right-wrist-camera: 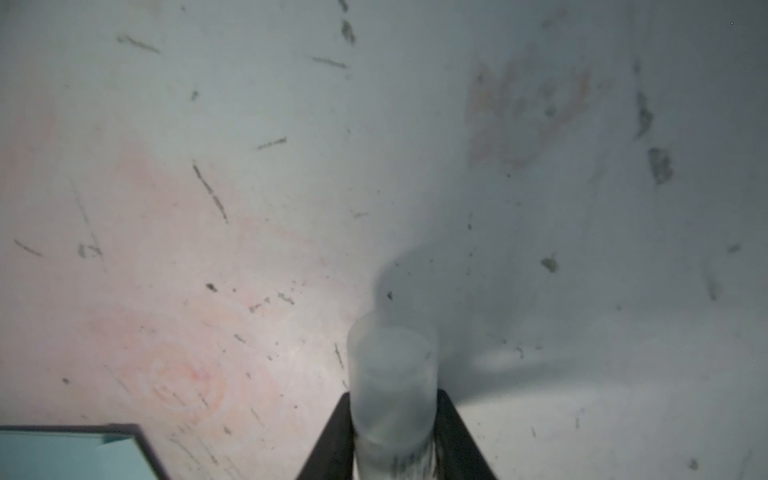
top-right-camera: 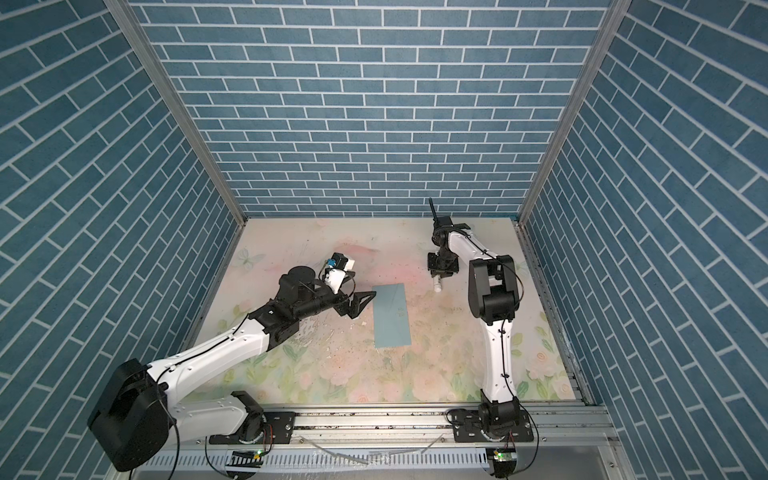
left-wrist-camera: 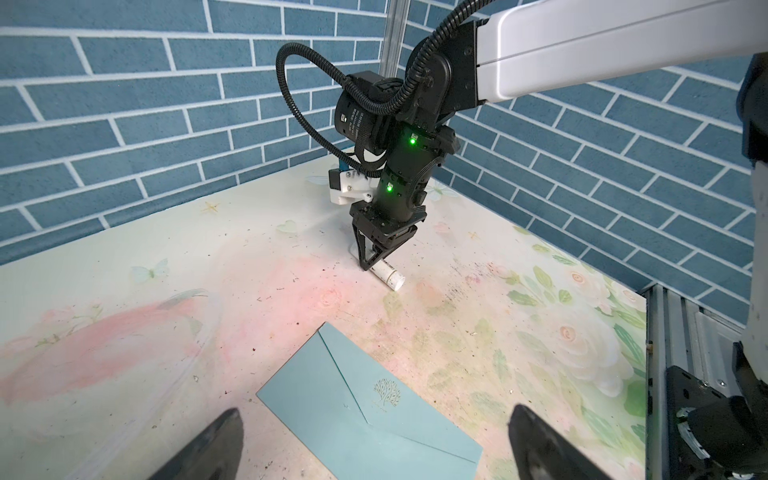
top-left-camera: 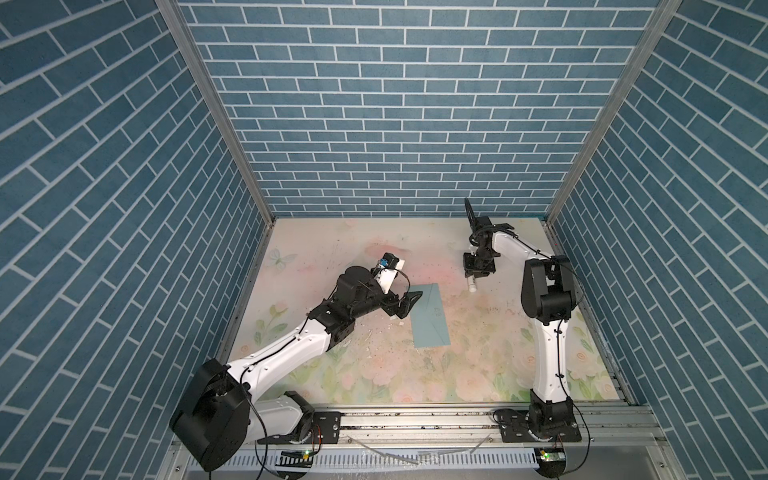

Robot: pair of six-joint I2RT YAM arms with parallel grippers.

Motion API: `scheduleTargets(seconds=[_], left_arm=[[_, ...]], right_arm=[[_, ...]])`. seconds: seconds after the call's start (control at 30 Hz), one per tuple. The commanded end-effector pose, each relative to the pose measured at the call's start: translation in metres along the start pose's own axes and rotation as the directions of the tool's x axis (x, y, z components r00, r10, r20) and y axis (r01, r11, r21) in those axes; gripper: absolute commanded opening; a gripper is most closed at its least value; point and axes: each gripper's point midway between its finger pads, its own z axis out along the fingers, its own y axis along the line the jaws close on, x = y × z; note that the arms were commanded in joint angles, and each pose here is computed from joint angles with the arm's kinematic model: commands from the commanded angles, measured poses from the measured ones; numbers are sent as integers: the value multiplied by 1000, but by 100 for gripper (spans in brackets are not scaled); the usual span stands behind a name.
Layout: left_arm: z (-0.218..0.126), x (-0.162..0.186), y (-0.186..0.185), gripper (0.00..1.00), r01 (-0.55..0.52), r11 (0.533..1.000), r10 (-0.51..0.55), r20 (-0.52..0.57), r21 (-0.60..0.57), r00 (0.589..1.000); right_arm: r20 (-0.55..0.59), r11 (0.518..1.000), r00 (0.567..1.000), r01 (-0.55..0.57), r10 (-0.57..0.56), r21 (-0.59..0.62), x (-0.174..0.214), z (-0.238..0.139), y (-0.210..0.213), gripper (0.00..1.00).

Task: Place the letter into the envelope and seal it
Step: 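Lower the capped glue stick onto the table beyond the envelope with the right gripper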

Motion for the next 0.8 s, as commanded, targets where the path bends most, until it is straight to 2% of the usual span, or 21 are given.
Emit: scheduleTargets(seconds=[0.0, 0.07, 0.23, 0.7, 0.77], left_arm=[[-4, -3, 3, 100, 8, 1000, -8, 28, -14, 1000], [-3, -2, 3, 100, 10, 1000, -10, 27, -15, 1000], [-4, -1, 5, 100, 14, 1000, -14, 27, -19, 1000], [-9, -7, 8, 100, 14, 999, -12, 49, -42, 999], [-10, 2, 10, 100, 19, 999, -18, 33, -50, 999]], right_arm=[[-68, 1000, 998, 9, -9, -1, 11, 18, -3, 48], [-66, 1000, 998, 9, -9, -8, 10, 17, -1, 55], [-64, 1000, 998, 9, -10, -14, 8, 17, 0, 59], [-50, 1000, 999, 7, -8, -23, 5, 12, 2, 63], [-46, 1000, 999, 8, -9, -26, 3, 10, 3, 63]])
